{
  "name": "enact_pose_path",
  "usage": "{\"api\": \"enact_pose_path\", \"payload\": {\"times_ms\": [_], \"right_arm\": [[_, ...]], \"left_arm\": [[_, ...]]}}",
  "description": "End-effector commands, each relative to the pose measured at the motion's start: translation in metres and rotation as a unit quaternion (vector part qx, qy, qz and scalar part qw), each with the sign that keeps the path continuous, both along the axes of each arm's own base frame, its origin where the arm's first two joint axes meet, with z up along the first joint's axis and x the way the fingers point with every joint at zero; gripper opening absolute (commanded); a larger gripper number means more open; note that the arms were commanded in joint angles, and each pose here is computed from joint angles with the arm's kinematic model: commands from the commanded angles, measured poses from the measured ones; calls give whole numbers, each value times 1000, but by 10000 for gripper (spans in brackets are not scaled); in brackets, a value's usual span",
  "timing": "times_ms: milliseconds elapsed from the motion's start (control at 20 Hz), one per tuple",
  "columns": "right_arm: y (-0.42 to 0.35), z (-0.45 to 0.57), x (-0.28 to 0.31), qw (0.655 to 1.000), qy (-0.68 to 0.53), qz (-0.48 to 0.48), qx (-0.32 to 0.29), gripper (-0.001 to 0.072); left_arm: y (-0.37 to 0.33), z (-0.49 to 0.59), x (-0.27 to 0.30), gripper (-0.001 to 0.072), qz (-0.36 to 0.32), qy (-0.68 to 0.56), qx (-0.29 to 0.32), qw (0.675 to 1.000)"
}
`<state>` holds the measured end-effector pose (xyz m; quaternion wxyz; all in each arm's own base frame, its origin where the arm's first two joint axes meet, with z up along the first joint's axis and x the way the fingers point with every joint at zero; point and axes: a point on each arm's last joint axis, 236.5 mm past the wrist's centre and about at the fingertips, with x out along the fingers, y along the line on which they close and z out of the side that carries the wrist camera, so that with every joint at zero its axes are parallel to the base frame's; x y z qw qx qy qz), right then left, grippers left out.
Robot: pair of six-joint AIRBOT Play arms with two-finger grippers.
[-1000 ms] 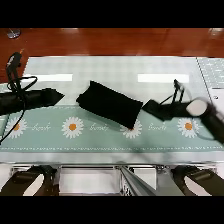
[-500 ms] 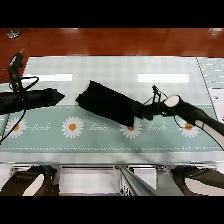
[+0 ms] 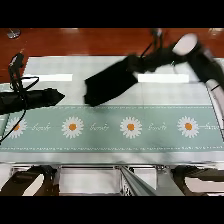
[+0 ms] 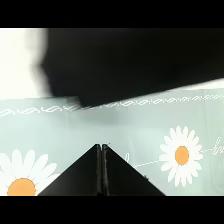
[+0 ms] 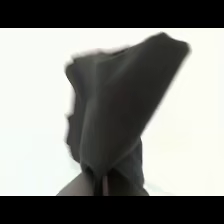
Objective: Fold the shirts.
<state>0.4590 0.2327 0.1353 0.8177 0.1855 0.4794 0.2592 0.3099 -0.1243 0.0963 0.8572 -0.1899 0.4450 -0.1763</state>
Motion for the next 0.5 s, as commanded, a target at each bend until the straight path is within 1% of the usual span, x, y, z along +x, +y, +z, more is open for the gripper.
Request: {"api": "enact_pose_path", "payload": {"times_ms": [0,150,200,350,450], "right_arm": [[-70,64,5,997,-21,-43,-58,18],[-144,78,-16,992,19,-98,-75,17],[-171,79,-25,988,33,-123,-91,18],[-254,80,-64,962,82,-214,-146,17],[-299,73,-93,941,117,-275,-158,17]], "left_arm": [[0,0,0,34,0,0,0,1000],[0,0,0,34,0,0,0,1000],[0,0,0,34,0,1,0,1000],[0,0,0,34,0,0,0,1000],[0,0,0,34,0,0,0,1000]]}}
